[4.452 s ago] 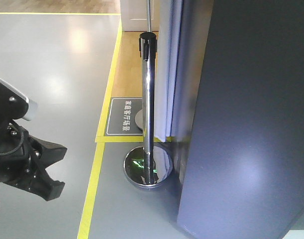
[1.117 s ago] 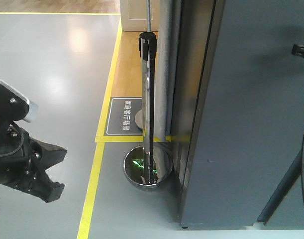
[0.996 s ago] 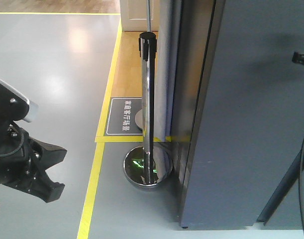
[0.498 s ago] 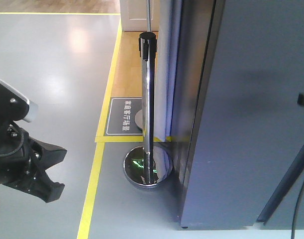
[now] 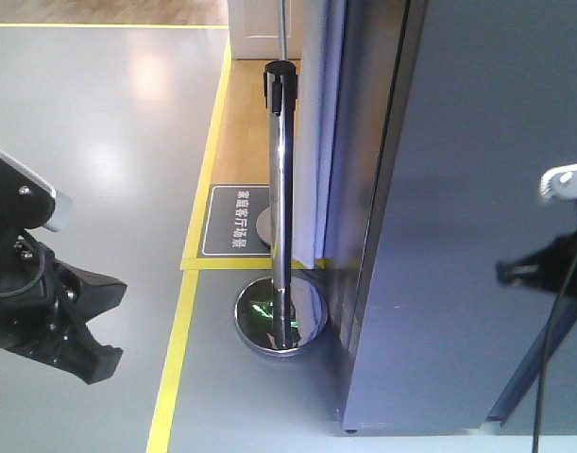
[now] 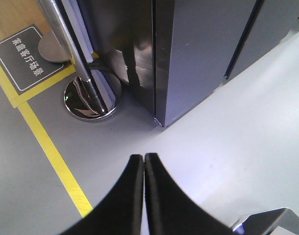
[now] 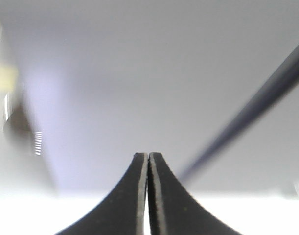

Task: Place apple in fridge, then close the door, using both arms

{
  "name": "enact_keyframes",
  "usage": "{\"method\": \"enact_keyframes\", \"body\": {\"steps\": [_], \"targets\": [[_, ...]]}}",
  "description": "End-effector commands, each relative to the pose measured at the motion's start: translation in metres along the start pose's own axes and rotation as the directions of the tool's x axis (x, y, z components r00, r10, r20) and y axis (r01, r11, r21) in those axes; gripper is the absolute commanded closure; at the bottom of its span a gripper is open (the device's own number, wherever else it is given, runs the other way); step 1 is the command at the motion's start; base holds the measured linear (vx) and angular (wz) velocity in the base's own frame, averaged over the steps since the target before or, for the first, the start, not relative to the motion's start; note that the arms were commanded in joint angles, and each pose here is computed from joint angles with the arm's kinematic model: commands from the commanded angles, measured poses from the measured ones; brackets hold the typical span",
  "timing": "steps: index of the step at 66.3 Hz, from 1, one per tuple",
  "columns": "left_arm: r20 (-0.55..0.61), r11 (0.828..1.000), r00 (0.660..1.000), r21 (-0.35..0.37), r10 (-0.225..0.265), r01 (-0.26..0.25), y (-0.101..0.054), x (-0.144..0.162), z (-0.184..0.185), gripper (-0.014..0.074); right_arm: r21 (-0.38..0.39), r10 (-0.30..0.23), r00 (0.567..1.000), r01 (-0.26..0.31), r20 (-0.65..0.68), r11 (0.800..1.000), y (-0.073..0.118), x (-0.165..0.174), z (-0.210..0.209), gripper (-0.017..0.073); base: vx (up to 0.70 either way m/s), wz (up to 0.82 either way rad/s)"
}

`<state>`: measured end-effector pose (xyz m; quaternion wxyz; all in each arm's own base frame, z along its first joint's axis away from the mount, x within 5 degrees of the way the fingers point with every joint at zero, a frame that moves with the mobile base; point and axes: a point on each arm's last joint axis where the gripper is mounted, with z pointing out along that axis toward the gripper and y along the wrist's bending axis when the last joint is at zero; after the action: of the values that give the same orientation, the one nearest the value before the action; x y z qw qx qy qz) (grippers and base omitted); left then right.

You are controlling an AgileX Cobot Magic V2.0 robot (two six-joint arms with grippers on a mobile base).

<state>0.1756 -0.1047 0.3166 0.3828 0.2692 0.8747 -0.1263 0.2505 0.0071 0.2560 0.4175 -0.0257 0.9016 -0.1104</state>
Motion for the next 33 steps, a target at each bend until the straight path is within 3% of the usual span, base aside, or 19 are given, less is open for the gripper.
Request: {"method": "enact_keyframes", "body": {"steps": [1, 8, 11, 15, 33], "targets": [[0.091, 1.000, 0.996, -0.006, -0.013, 0.013, 0.000, -0.012, -0.009, 0.0599, -0.070, -0.052, 0.997, 0.047, -0.060, 0.996, 0.009, -0.001, -0.012, 0.0561, 0.00, 0.00], [0.091, 1.000, 0.996, -0.006, -0.013, 0.013, 0.000, -0.012, -0.009, 0.0599, -0.159, -0.046, 0.991, 0.026, -0.124, 0.987, 0.015, 0.003, -0.020, 0.0561, 0.00, 0.00], [0.091, 1.000, 0.996, -0.006, -0.013, 0.013, 0.000, -0.012, -0.009, 0.0599, -0.190, -0.069, 0.990, 0.045, -0.123, 0.981, 0.016, 0.004, -0.026, 0.0561, 0.00, 0.00], [0.091, 1.000, 0.996, -0.006, -0.013, 0.013, 0.000, -0.012, -0.009, 0.0599, -0.217, -0.058, 0.993, 0.034, -0.106, 0.976, 0.015, 0.003, -0.038, 0.0561, 0.00, 0.00], [0.091, 1.000, 0.996, -0.006, -0.013, 0.013, 0.000, -0.012, -0.009, 0.0599, -0.220, 0.049, 0.991, -0.021, 0.126, 0.975, -0.007, -0.002, -0.110, 0.0561, 0.00, 0.00]]}}
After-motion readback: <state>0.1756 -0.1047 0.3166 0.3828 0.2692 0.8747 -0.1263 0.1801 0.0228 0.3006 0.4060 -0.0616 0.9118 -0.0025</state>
